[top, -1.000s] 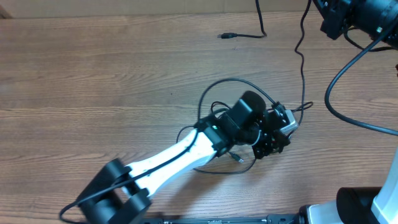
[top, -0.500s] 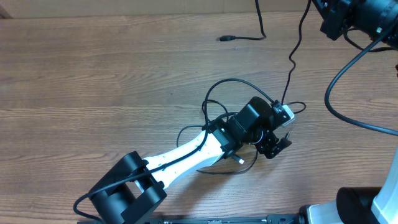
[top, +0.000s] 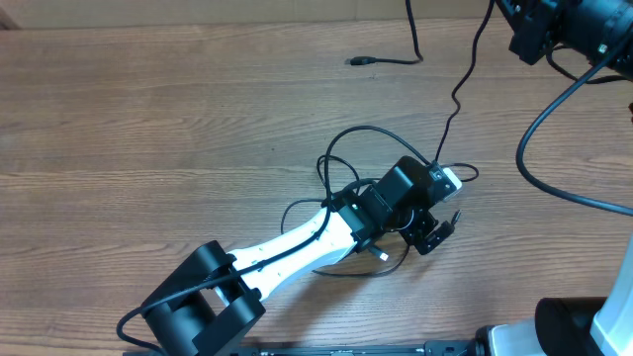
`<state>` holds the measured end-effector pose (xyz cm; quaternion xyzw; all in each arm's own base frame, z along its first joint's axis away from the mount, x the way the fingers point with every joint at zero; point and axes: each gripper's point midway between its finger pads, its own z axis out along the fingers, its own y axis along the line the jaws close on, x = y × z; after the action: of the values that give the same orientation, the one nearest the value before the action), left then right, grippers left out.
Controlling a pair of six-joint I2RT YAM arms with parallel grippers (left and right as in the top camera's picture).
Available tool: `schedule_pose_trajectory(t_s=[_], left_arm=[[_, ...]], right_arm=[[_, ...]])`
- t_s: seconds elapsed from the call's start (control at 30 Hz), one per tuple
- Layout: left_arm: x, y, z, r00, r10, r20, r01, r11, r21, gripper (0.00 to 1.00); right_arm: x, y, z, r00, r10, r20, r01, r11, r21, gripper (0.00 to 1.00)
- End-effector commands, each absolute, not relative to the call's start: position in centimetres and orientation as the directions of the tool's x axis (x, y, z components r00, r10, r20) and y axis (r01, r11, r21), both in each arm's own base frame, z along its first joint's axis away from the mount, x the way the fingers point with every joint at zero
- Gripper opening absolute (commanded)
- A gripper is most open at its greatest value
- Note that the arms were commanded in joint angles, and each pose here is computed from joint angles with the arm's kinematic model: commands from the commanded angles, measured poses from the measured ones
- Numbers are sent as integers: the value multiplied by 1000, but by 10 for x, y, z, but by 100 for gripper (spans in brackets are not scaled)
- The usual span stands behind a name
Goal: Untangle cables
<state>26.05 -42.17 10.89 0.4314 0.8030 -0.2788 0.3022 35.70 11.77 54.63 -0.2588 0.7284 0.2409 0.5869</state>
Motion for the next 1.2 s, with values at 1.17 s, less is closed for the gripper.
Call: schedule_pose_trajectory(t_s=[1.17], left_arm=[[323,-245,56,-722,545,-427,422,835,353,100]], right_arm=[[352,119,553,-154,-94,-984,-664,747,33,4]])
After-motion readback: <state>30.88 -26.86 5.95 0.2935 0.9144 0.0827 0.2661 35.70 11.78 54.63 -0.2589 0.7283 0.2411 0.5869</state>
